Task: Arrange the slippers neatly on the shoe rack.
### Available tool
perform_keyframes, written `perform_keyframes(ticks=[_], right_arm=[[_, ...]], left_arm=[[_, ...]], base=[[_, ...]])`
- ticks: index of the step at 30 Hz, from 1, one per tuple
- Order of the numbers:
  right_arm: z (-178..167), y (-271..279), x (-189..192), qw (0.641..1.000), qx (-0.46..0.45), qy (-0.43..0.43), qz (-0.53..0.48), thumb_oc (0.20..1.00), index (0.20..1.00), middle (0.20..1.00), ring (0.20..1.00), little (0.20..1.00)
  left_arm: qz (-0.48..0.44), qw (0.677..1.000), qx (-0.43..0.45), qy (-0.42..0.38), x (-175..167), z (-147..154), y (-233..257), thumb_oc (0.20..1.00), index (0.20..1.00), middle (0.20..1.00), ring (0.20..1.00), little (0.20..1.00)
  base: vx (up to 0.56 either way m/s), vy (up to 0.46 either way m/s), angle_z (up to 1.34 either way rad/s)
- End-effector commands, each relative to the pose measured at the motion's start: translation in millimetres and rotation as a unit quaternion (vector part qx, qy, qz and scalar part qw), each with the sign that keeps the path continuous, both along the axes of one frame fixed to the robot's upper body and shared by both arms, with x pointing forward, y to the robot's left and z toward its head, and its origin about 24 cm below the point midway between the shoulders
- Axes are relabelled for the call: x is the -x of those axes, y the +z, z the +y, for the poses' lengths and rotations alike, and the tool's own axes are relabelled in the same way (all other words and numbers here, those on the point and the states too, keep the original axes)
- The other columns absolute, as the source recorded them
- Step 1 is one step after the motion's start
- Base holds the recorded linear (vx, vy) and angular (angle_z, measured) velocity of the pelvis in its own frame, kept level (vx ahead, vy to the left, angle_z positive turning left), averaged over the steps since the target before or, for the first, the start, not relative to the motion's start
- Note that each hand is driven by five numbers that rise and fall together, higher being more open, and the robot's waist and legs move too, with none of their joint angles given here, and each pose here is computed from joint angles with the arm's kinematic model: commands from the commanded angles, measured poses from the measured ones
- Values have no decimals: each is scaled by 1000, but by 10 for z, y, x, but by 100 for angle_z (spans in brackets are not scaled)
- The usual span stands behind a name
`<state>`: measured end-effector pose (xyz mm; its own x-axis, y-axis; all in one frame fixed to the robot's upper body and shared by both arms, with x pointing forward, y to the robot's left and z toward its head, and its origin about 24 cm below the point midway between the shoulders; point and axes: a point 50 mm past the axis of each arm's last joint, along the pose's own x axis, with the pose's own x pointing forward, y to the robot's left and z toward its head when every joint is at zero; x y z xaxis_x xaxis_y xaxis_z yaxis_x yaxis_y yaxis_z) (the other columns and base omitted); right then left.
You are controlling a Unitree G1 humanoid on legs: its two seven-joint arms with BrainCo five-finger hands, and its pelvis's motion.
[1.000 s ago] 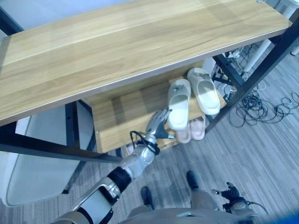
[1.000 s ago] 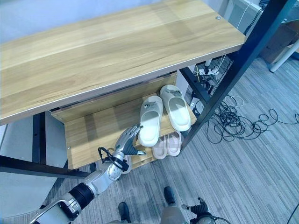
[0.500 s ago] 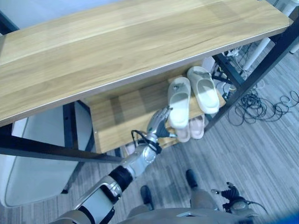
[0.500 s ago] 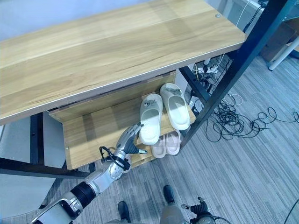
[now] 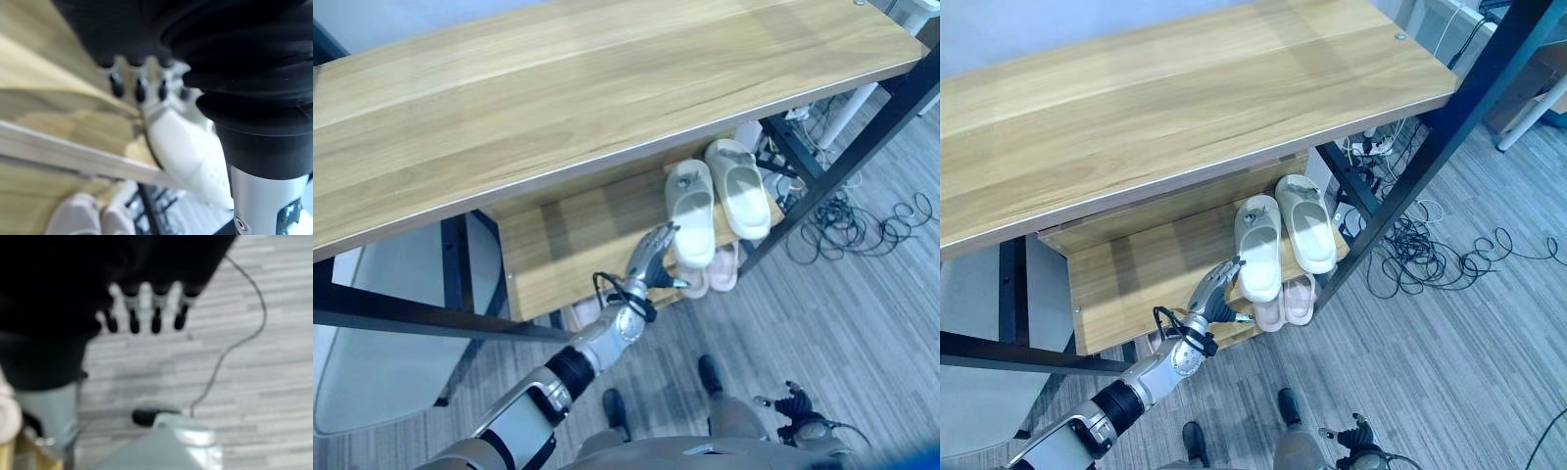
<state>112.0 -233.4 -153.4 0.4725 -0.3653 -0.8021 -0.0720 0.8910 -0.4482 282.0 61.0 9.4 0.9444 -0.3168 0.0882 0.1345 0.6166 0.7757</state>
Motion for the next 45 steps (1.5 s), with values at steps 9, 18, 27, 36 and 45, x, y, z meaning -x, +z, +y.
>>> perform_keyframes(ticks=[9,18,27,36,45], right_arm=[[-117,25,-25,1000,16,-15,2,1000,1000,1000,1000,1000],[-86,6,12,1000,12,-11,8,1000,1000,1000,1000,1000],[-85,8,2,1000,12,-10,7,1000,1000,1000,1000,1000],[-75,-5,30,1000,11,-6,16,1000,1000,1000,1000,1000],[-71,0,11,1000,11,-4,11,1000,1000,1000,1000,1000]], left_arm=[[-2,998,36,-46,-140,-352,176,1000,1000,1000,1000,1000],[1,998,41,-53,-136,-383,188,1000,1000,1000,1000,1000],[4,997,40,-59,-137,-439,188,1000,1000,1000,1000,1000],[8,998,25,-54,-170,-431,160,1000,1000,1000,1000,1000],[14,998,18,-65,-145,-471,130,1000,1000,1000,1000,1000]], base=[[0,0,0],[0,0,0],[0,0,0],[2,-8,0],[4,-12,0]])
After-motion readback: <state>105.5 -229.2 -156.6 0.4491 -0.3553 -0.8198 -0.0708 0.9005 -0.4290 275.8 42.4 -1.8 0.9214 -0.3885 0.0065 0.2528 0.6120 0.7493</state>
